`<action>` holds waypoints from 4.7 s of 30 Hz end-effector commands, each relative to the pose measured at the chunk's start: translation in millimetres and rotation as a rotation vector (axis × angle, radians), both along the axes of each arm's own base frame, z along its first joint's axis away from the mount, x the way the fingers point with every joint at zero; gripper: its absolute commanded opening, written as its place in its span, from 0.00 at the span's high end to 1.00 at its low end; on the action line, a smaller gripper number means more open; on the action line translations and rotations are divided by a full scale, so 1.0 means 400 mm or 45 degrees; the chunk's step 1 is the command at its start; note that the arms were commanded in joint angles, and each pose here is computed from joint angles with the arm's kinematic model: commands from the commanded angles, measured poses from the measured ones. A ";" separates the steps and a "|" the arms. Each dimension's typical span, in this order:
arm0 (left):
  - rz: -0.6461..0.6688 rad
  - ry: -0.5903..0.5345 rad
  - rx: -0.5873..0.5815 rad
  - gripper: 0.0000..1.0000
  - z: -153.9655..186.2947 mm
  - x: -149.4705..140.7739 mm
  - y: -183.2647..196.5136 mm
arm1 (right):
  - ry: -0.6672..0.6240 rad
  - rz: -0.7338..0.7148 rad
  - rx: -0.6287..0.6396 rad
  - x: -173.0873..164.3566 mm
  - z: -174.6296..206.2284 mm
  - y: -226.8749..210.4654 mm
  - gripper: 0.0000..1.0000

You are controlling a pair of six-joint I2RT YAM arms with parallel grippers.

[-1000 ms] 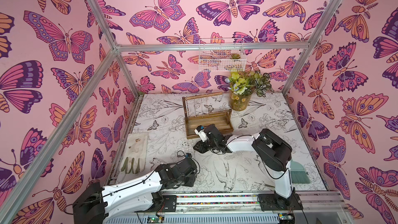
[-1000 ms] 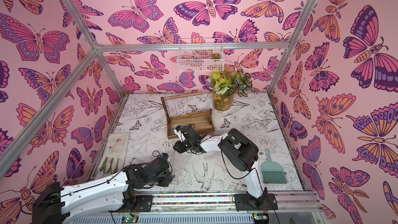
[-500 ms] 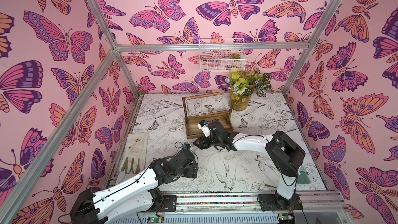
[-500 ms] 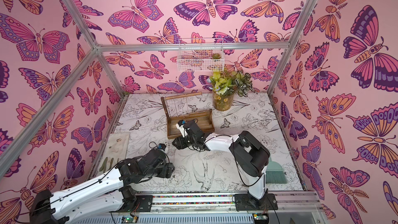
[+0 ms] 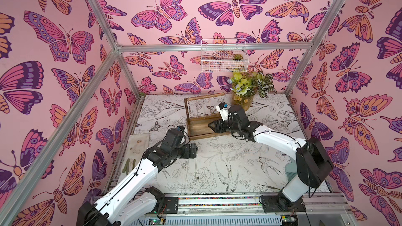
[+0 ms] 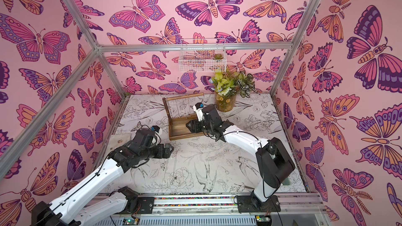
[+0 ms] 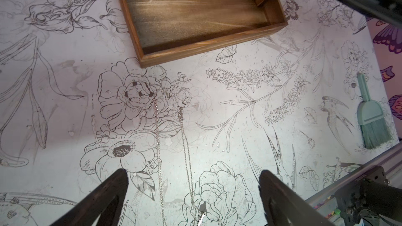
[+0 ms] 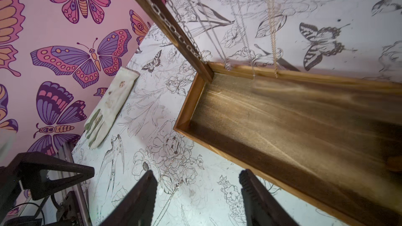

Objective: Take the necklace off the jewelry display stand
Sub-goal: Place the necklace at the center of the board, then take off the necklace from the stand.

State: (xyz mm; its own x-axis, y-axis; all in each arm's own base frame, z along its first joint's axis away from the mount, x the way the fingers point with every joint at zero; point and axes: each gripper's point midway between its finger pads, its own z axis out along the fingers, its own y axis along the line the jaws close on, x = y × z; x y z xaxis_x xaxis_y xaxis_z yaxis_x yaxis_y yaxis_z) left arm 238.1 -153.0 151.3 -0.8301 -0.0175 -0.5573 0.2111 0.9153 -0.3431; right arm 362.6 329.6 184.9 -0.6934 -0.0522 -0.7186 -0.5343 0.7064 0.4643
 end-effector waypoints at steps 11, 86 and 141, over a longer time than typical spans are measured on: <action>-0.054 -0.129 -0.178 0.03 0.090 0.109 -0.013 | -0.296 -0.085 0.058 0.188 0.128 -0.029 0.40; -0.048 -0.070 -0.222 0.00 0.041 0.123 -0.005 | -0.503 -0.147 0.085 0.304 0.186 0.042 0.98; -0.070 -0.074 -0.260 0.00 0.048 0.129 -0.022 | -0.529 -0.348 -0.059 0.323 0.210 -0.218 0.99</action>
